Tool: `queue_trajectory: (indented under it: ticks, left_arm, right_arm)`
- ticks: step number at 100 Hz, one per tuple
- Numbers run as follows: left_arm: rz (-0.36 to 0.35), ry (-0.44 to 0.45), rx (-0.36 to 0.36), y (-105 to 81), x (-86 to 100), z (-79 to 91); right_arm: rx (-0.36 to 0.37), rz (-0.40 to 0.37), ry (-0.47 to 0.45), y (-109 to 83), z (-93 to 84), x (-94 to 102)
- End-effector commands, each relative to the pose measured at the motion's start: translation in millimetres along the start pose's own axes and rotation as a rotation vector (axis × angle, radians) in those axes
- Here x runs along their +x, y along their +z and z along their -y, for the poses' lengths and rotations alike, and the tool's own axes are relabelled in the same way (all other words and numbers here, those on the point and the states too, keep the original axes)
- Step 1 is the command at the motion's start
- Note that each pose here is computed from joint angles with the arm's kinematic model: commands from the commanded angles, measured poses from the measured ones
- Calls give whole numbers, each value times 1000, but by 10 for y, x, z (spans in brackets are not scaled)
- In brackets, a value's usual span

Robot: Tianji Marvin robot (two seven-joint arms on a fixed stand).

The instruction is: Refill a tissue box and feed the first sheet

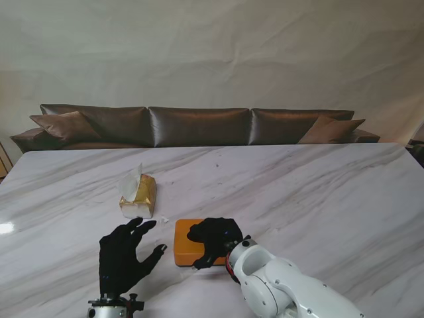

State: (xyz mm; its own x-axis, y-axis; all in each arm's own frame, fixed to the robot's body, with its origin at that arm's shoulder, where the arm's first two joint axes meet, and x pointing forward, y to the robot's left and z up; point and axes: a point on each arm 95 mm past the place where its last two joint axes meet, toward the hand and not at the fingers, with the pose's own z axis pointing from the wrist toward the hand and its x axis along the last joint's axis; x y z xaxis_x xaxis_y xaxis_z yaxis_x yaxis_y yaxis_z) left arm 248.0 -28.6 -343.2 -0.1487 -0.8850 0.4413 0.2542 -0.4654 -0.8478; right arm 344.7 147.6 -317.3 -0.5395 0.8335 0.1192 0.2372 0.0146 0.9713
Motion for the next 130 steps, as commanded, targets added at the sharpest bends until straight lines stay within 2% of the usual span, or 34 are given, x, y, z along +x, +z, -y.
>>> queue_trajectory:
  ticks: [1,21,46,61,94,130]
  left_arm:
    - [4,-1,-13,-20,11,1]
    - [5,3,-14,-21,9,-2]
    - [4,1,-11,-29,11,-9]
    - [7,-2,-10,-42,4,-8]
    - [23,-2,-2,-110,-57,3]
    - [28,-5,1,-146,-105,-6]
  right_arm:
    - [32,5,-9,4,52,-22]
    - [63,-2,-29,7,99,-16]
    - [112,2,-147,-22,106,52]
    - [137,16,-160,-35,109,105]
    - [131,50,-221,-77,129,235]
    - [88,114,-231,-109,176,288]
